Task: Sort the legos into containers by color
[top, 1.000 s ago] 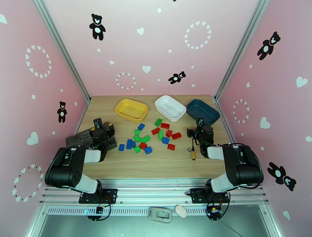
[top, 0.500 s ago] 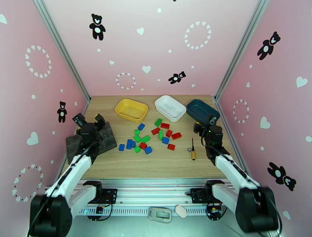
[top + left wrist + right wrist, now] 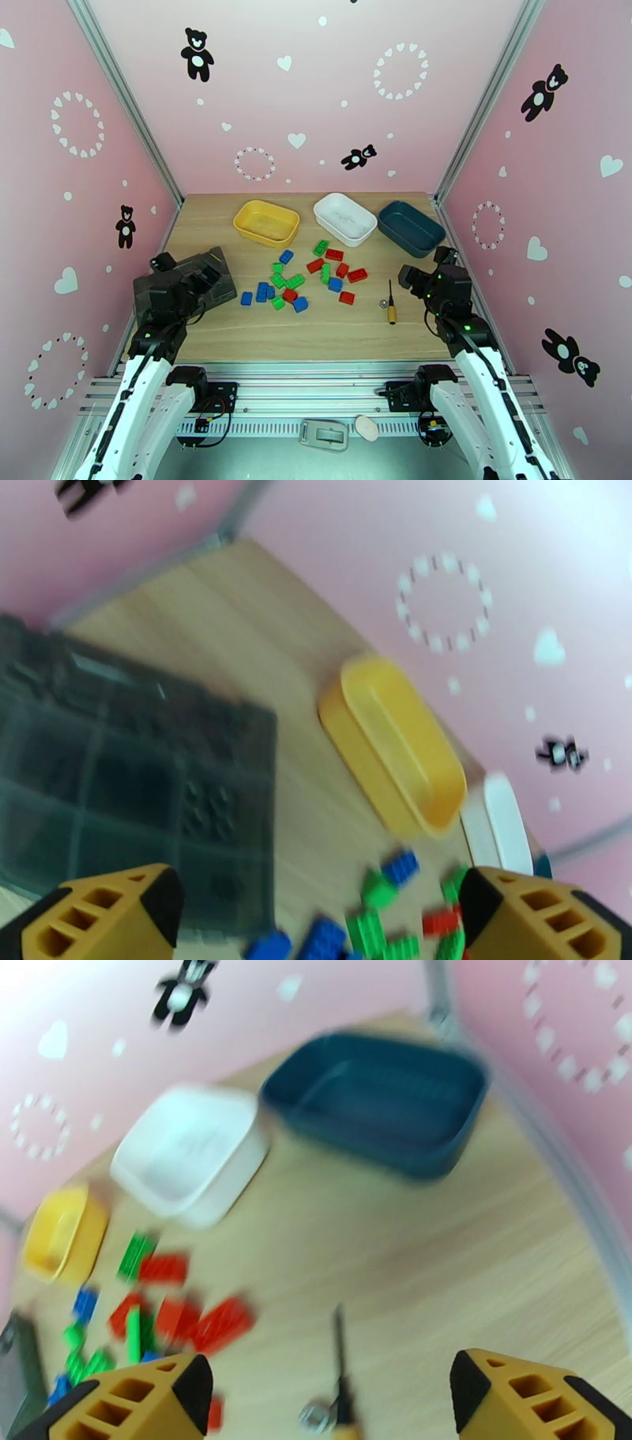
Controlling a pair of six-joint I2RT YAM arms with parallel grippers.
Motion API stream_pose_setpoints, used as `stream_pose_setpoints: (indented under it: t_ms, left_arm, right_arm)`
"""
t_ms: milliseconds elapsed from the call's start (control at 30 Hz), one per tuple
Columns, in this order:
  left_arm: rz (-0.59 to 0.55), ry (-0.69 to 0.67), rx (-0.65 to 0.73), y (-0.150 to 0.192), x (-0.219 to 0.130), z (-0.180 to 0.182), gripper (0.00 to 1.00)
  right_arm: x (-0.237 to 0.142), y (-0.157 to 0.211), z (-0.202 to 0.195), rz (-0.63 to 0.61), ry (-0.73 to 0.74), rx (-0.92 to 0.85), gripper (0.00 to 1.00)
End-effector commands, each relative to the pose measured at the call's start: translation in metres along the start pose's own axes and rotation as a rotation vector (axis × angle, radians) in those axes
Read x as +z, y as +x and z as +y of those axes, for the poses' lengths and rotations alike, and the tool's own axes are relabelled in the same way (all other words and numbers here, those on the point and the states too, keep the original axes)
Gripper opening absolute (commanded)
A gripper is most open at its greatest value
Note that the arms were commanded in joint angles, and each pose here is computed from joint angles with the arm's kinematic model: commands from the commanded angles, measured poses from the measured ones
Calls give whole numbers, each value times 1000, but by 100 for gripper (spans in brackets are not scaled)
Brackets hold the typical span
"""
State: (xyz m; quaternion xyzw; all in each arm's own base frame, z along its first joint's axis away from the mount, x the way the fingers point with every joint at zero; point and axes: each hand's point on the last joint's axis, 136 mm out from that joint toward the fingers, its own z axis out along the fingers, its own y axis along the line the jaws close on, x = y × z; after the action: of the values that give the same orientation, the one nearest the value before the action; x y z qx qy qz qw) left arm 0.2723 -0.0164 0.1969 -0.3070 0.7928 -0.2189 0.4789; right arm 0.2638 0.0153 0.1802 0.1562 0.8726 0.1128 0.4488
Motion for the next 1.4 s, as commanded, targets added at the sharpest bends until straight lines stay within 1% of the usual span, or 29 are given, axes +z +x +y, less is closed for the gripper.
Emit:
stream_pose_setpoints:
  t_ms: [0, 67, 133, 233, 333, 467, 600, 700, 767, 867, 1100, 1367]
  left_arm:
    - [189, 139, -14, 43, -6, -20, 96]
    - [219, 176, 1, 52, -7, -31, 95]
    - [275, 183, 35, 66, -4, -40, 94]
    - [357, 189, 109, 94, 3, -54, 94]
    - [425, 207, 182, 125, 8, -71, 94]
    - [477, 225, 245, 158, 13, -89, 96]
    - [514, 231, 260, 177, 18, -97, 96]
    - [521, 228, 264, 180, 19, -97, 97]
    - [507, 229, 263, 177, 18, -96, 98]
    - [484, 227, 260, 172, 16, -94, 98]
    - [468, 233, 259, 168, 13, -94, 98]
    - [477, 221, 260, 171, 16, -93, 98]
  right_arm:
    - [-2, 30, 21, 163, -99, 47, 74]
    - [2, 40, 26, 207, -97, 36, 72]
    - [6, 49, 33, 238, -92, 8, 72]
    - [14, 64, 49, 275, -83, -63, 76]
    - [24, 83, 63, 338, -57, -145, 80]
    - [43, 110, 77, 430, 3, -281, 83]
    - [59, 132, 83, 528, 67, -440, 83]
    - [66, 151, 83, 590, 84, -521, 83]
    - [69, 162, 83, 613, 86, -559, 83]
    - [73, 172, 83, 638, 94, -598, 83]
    - [88, 169, 84, 636, 146, -644, 81]
    - [115, 168, 90, 650, 177, -608, 76]
